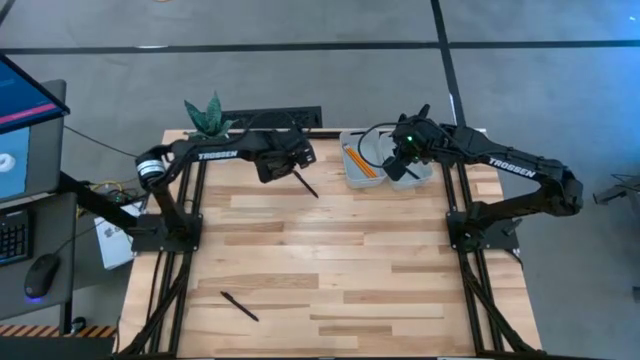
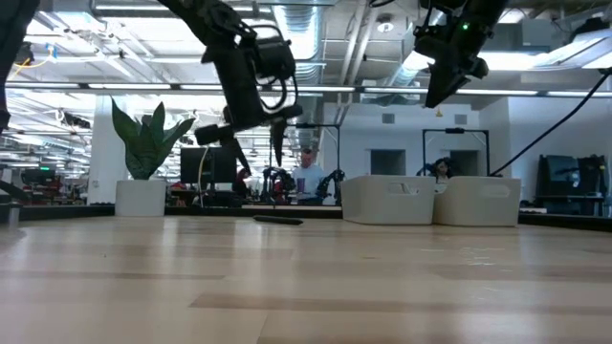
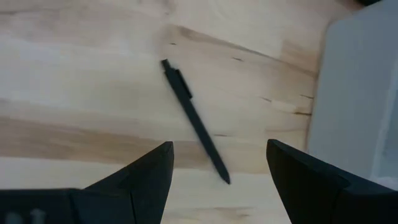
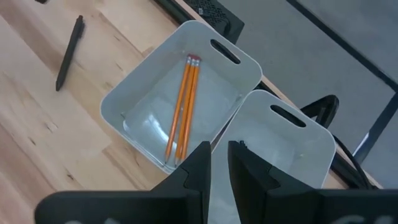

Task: Sort pens & pencils
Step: Put the top black pen into the right gray bin

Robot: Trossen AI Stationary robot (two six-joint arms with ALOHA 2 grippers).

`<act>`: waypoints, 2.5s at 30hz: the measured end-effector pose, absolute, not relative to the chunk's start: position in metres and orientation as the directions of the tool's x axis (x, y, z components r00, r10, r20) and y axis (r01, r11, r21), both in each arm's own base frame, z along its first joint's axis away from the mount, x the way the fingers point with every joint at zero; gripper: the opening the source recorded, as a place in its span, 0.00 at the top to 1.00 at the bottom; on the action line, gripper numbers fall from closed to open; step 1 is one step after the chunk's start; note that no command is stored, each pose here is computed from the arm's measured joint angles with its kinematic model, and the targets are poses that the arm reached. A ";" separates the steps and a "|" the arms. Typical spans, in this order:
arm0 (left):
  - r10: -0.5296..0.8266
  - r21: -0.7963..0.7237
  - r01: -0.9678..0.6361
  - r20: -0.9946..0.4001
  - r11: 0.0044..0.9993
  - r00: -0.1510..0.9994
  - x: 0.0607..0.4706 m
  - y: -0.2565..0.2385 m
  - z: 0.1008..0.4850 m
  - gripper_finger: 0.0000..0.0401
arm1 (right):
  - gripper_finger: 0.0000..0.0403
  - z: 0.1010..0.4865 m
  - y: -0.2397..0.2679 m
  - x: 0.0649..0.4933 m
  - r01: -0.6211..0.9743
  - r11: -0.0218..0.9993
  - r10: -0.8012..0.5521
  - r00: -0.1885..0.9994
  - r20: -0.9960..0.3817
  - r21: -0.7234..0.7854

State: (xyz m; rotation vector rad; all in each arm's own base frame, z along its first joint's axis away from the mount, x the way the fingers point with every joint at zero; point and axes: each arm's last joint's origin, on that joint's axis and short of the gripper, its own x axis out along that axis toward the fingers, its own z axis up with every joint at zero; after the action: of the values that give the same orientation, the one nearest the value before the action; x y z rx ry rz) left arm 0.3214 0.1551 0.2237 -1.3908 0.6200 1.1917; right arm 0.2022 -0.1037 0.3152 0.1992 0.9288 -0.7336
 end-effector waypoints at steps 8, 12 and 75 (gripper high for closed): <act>0.250 -0.418 -0.873 -0.899 -0.251 0.359 0.330 0.162 0.210 0.38 | 0.81 0.315 -0.100 0.204 0.627 0.765 -0.475 0.393 -0.787 -0.149; 0.222 -0.391 -0.878 -0.915 -0.277 0.337 0.327 0.165 0.204 0.38 | 0.81 0.315 -0.097 0.206 0.613 0.775 -0.470 0.399 -0.787 -0.153; 0.100 -0.283 -0.849 -0.958 -0.446 0.267 0.339 0.192 0.147 0.38 | 0.81 0.316 -0.097 0.207 0.575 0.799 -0.470 0.419 -0.777 -0.174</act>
State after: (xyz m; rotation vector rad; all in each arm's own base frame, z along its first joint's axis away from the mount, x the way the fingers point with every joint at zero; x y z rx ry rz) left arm 0.3386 0.1918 0.1475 -1.6384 0.7026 1.3263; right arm 0.2072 -0.0975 0.3164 0.1259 0.9306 -0.6574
